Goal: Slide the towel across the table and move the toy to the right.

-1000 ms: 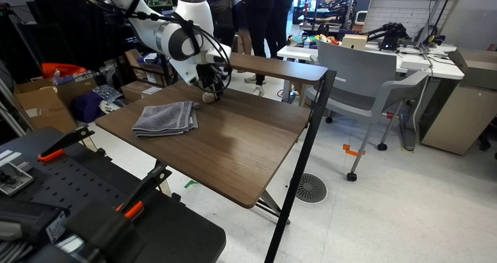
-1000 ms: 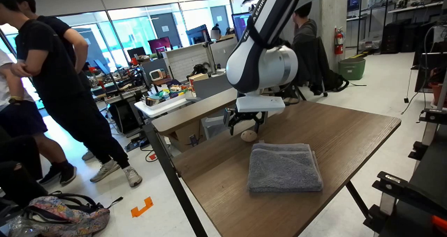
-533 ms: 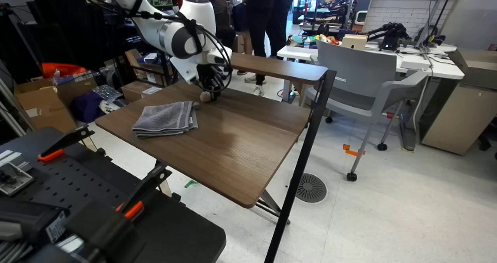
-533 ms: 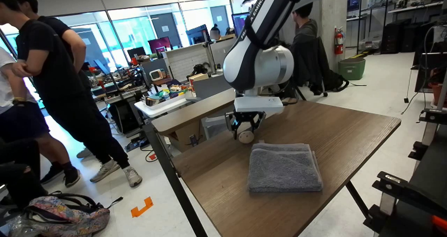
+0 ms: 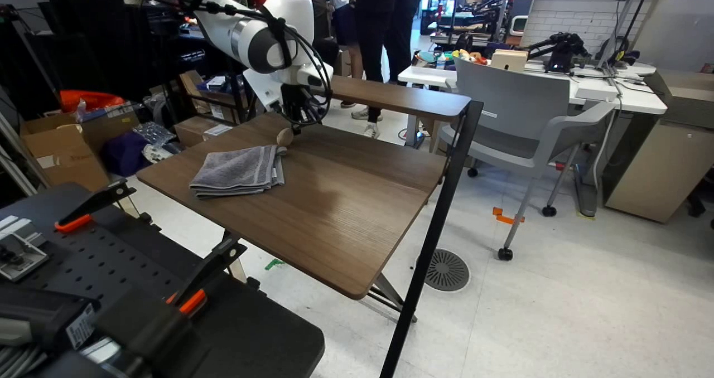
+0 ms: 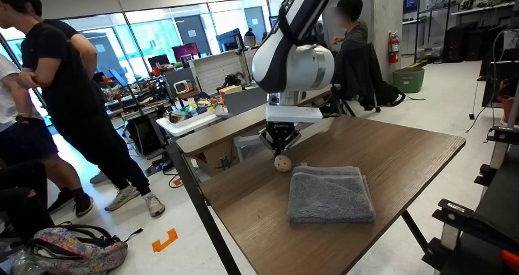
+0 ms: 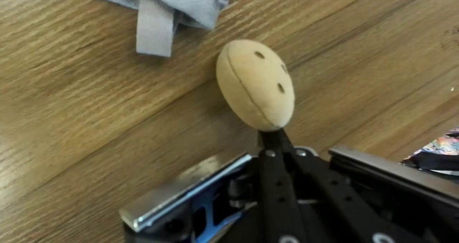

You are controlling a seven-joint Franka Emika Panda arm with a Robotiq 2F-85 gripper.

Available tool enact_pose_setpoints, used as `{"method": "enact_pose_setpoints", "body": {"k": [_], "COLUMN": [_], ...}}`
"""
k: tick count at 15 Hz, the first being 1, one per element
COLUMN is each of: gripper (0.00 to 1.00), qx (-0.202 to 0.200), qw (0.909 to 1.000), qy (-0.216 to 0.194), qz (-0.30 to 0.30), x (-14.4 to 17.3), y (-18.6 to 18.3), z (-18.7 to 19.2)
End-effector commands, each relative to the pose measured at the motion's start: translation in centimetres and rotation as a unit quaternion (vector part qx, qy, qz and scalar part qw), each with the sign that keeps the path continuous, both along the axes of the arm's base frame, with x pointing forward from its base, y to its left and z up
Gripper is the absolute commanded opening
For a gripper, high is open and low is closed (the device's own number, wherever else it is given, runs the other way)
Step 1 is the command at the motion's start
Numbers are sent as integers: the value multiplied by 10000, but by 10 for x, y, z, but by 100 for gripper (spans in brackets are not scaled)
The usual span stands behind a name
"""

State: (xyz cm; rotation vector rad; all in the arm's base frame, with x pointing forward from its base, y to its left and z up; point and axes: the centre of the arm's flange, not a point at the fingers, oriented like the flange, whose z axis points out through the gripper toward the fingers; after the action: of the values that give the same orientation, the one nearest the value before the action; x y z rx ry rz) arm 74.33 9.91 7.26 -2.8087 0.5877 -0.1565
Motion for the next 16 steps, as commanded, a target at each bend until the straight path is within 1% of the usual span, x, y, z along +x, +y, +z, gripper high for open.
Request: {"method": "enact_pose_setpoints", "body": {"k": [1,3,4,5,7,10,12,13,15,16], "gripper": [0,0,26,27,40,63,77,85,99,100], "qx": [209,216,215,212,169,13,-126,-224,-290,-313], "qw": [9997,9994,9993,9990,9984,9973,9966,9958,9952,9948], "qy": [112,200,264,370,535,728,805,867,920,952], "qz": [-100,-154,-141,-147,-106,-101,-143,-187,-186,-176], "x": [17,20,21,21,20,15,11,9,5,3], "y": [-12,-18,-20,-21,-23,-21,-19,-18,-16,-13], "z": [10,17,19,19,17,6,3,3,5,6]}}
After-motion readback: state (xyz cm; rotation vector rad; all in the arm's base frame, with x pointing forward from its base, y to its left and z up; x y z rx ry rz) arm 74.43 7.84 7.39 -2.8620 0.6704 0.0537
